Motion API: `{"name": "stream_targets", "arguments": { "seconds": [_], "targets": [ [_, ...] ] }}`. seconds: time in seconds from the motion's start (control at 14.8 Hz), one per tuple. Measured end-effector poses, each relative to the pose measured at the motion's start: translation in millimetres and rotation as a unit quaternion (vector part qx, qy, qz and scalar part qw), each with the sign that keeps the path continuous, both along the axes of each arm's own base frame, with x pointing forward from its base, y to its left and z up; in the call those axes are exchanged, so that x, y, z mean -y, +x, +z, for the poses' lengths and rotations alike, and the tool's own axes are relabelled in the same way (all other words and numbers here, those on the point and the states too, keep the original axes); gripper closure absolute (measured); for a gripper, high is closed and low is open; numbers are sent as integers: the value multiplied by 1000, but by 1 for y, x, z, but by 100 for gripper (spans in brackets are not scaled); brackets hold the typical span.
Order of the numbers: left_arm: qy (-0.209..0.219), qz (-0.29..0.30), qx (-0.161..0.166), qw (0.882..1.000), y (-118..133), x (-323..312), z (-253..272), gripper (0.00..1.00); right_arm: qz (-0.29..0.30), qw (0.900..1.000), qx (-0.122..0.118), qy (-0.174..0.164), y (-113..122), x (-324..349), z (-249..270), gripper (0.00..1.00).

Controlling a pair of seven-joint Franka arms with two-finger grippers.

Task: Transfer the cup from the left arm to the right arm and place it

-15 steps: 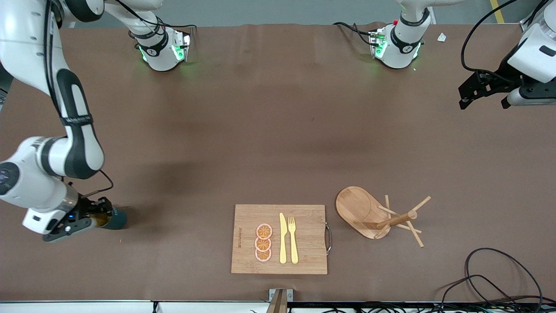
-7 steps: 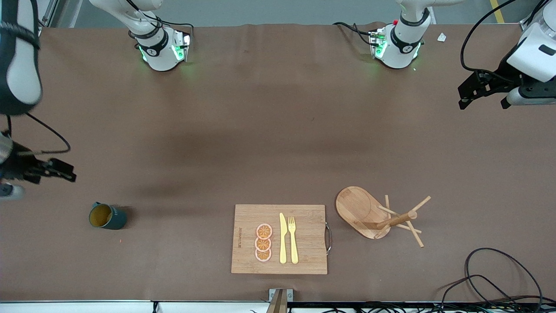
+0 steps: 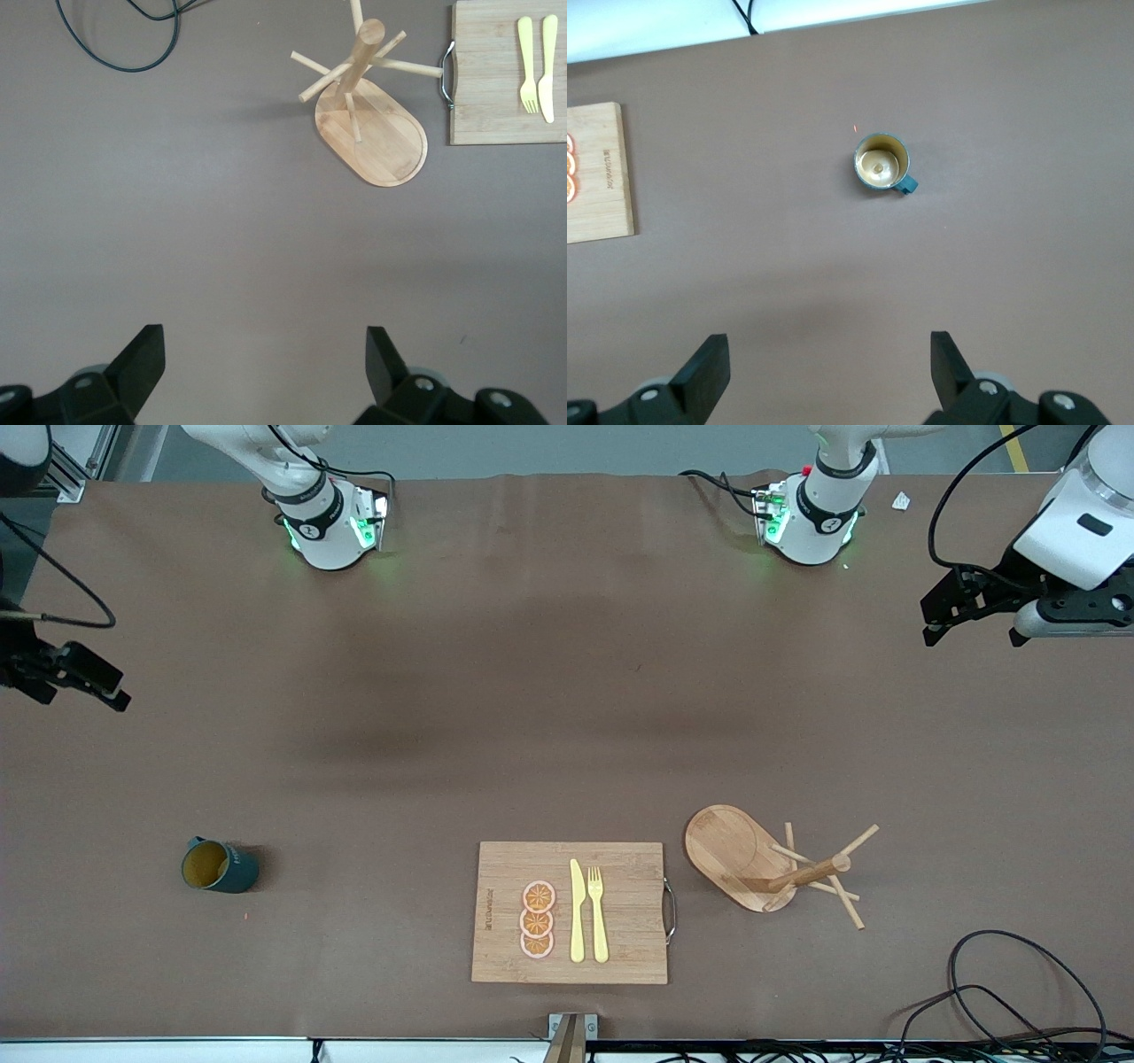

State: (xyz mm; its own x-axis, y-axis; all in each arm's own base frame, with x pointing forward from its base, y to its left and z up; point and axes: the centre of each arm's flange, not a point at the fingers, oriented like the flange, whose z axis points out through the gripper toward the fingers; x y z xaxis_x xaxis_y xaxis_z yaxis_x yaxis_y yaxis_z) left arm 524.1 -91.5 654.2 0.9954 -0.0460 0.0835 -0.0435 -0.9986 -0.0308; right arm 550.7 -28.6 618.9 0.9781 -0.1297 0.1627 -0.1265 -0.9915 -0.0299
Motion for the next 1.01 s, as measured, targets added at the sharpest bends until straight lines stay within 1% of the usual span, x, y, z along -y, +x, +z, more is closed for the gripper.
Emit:
{"name": "stream_targets", "arguments": {
  "seconds": [0.07,0.2,0.34,0.4,0.47,0.54,0.61,0.67,0.81,1.01],
  "targets": [
    [0,-2,0,1000,0,2,0,0,3,1000,4,0,-7,-2,3,0],
    [0,-5,1,1000,-1,6,1,0,14,1000,19,-3,-10,-6,14,0],
    [0,-6,4,1000,-1,7,3,0,22,999,39,-6,-1,-4,28,0],
    [0,-6,5,1000,-1,7,5,0,24,999,40,-7,6,-3,31,0],
    [0,-6,6,1000,-1,7,5,0,25,999,25,-6,12,-3,29,0],
    [-1,-6,6,1000,-1,7,6,0,25,1000,4,-5,17,-3,23,0],
    [-1,-6,6,1000,-1,6,6,0,25,1000,-10,-4,21,-2,17,0],
    [0,-6,6,1000,-1,6,6,0,25,1000,-16,-4,25,-2,13,0],
    [0,-5,1,1000,-2,5,6,0,27,1000,-14,-4,27,-4,15,0],
    [2,-3,-9,1000,-4,3,5,0,25,1000,-9,-3,24,-3,26,0]
  ]
}}
